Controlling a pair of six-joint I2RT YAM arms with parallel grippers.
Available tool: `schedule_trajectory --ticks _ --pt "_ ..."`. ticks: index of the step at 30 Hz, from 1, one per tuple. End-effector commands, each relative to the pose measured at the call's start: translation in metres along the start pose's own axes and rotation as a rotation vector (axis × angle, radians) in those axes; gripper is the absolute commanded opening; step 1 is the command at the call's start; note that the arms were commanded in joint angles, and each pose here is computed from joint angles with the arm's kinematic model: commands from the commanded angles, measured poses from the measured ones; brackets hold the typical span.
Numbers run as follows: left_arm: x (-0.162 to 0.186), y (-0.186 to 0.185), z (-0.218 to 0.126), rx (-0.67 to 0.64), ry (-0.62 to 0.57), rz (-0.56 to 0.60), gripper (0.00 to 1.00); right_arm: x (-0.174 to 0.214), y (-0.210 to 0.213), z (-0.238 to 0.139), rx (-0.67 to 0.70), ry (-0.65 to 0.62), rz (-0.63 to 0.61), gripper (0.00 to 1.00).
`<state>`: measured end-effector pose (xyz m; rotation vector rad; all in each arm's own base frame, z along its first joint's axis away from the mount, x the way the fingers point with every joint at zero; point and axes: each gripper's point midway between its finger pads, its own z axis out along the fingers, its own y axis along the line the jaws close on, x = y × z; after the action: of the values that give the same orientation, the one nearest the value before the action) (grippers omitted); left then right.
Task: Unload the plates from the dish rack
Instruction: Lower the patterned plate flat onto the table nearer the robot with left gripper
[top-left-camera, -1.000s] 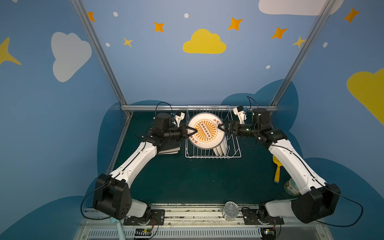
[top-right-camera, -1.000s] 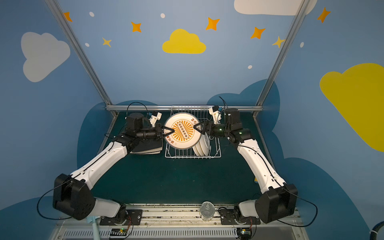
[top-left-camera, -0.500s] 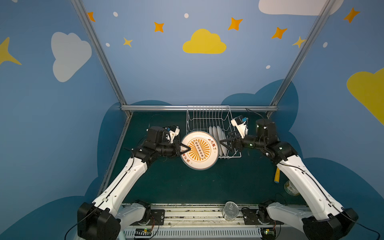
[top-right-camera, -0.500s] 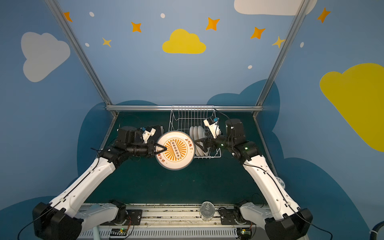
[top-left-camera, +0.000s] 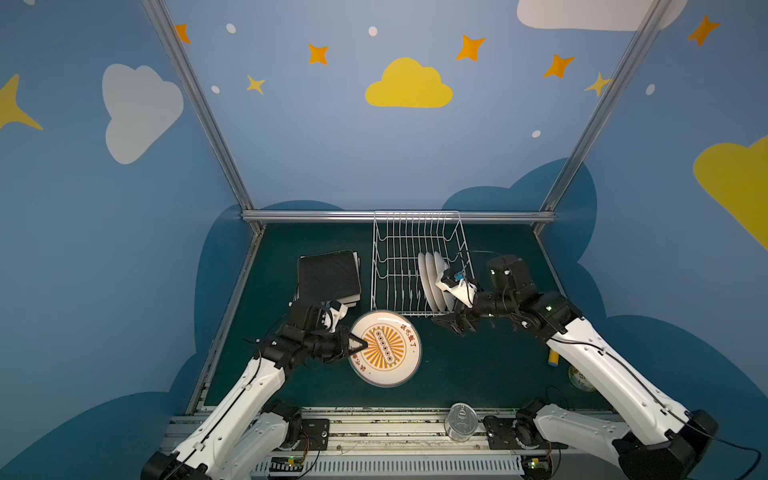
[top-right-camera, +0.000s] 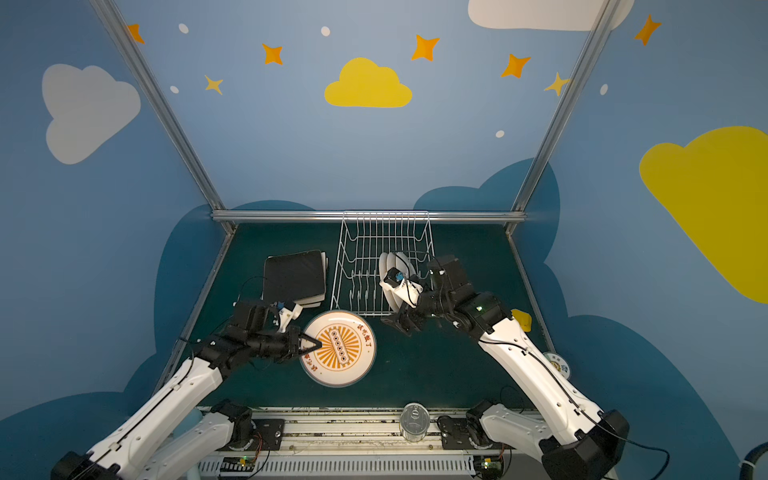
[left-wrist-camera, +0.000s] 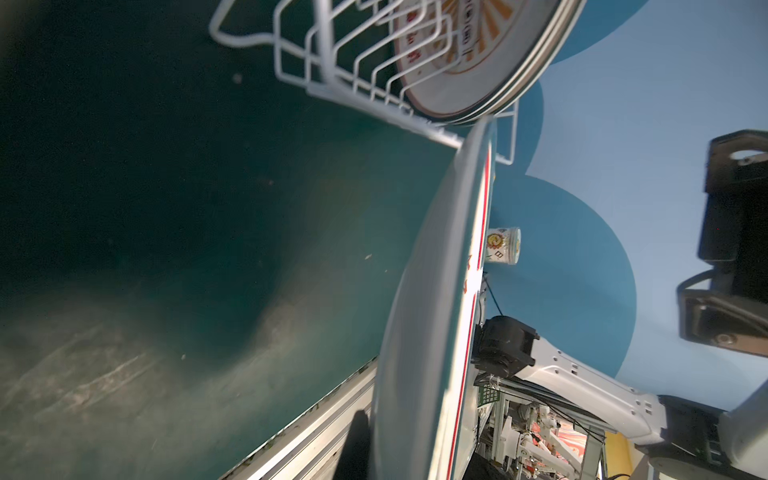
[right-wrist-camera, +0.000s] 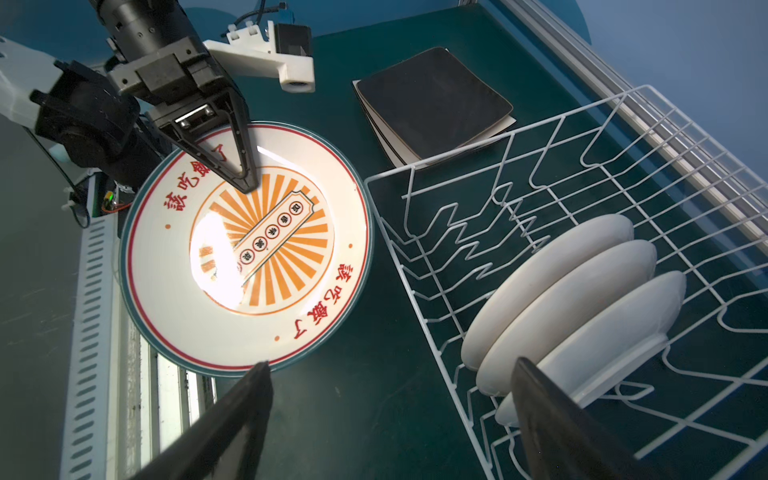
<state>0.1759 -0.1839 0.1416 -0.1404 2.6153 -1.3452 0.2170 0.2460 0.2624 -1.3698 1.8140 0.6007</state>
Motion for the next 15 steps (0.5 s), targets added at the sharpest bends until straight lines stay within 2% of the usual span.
schedule_trajectory --ticks 1,6,15 --pt "0.001 0.005 0.005 0.027 -0.015 -0.011 0.03 0.015 0.005 0.008 -0.011 0.062 -0.042 0.89" --pt "0.004 0.027 0.024 0.027 0.004 -0.045 0.03 0.019 0.005 0.013 0.0 0.081 -0.05 0.89" --pt "-0.011 0.042 0.048 0.015 0.035 -0.034 0.03 0.03 0.007 0.02 -0.011 0.115 -0.044 0.9"
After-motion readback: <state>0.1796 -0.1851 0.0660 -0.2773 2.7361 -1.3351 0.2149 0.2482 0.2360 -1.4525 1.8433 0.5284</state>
